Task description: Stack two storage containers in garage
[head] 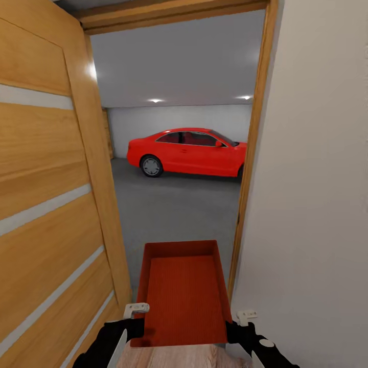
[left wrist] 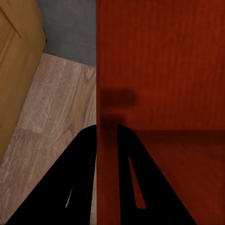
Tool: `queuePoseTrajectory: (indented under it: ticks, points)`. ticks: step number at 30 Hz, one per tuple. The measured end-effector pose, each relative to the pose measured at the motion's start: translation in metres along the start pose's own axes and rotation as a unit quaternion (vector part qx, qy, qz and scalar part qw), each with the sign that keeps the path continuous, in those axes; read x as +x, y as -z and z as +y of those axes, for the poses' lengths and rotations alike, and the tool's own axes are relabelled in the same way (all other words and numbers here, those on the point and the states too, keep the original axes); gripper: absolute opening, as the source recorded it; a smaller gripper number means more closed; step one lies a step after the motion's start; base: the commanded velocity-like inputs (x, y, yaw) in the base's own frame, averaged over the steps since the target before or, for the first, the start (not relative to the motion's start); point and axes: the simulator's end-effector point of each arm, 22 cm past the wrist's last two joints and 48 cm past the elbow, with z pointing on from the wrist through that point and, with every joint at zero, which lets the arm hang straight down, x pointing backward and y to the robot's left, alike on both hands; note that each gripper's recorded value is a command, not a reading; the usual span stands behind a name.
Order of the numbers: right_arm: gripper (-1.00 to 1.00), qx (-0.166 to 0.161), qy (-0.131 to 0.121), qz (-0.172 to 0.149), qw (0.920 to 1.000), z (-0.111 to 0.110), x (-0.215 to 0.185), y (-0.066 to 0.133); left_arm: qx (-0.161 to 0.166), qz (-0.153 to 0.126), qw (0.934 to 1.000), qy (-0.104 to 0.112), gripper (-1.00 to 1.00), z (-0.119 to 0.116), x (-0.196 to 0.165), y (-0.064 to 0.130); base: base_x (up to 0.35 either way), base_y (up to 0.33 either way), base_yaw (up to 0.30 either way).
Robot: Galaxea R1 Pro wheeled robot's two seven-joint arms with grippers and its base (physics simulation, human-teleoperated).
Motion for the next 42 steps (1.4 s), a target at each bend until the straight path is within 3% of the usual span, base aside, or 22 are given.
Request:
queuePoseTrajectory:
  ticks: [15, 42]
  points:
    - [-1.00, 0.000, 0.000, 0.000, 1.0000, -0.0001, 0.0000, 0.0000, 0.000, 0.000, 1.0000, 0.000, -1.00, -0.0001, 0.0000, 0.0000, 0.088, 0.254, -0.251]
    - [-1.00, 0.000, 0.000, 0.000, 1.0000, 0.0002, 0.0000, -0.0002, 0.000, 0.000, 1.0000, 0.000, -1.00, 0.0002, 0.0002, -0.0002, 0.003, 0.008, -0.007]
